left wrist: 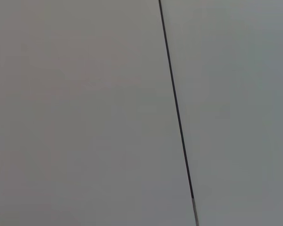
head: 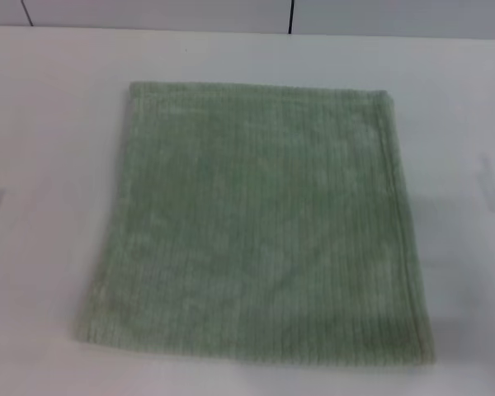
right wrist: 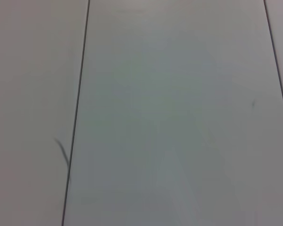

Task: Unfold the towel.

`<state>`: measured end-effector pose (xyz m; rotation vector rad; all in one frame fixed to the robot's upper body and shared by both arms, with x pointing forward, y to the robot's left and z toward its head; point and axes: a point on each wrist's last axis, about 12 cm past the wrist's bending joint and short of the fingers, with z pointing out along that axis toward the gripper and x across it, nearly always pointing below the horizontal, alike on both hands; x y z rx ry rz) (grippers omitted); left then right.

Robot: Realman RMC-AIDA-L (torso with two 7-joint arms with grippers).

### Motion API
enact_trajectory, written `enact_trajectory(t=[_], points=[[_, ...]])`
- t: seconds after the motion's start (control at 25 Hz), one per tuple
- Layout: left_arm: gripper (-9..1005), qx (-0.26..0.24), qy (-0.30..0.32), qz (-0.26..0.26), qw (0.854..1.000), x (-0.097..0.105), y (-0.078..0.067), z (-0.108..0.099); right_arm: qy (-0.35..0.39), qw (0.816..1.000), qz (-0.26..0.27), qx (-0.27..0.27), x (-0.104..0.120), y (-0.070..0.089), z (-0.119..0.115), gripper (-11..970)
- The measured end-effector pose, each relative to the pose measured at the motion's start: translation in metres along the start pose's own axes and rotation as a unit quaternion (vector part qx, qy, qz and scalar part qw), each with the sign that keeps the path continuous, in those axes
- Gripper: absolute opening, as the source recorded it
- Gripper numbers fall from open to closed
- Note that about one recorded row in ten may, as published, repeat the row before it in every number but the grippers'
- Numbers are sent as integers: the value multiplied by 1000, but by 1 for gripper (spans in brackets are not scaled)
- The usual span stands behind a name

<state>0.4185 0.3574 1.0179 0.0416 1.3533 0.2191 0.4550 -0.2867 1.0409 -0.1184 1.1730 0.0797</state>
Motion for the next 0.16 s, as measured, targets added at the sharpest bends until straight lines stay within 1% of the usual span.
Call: enact_trajectory(t=[0.16], points=[[868, 1, -1, 0, 1000, 0, 0, 1, 3, 1000, 1, -1, 1, 1, 2, 718]])
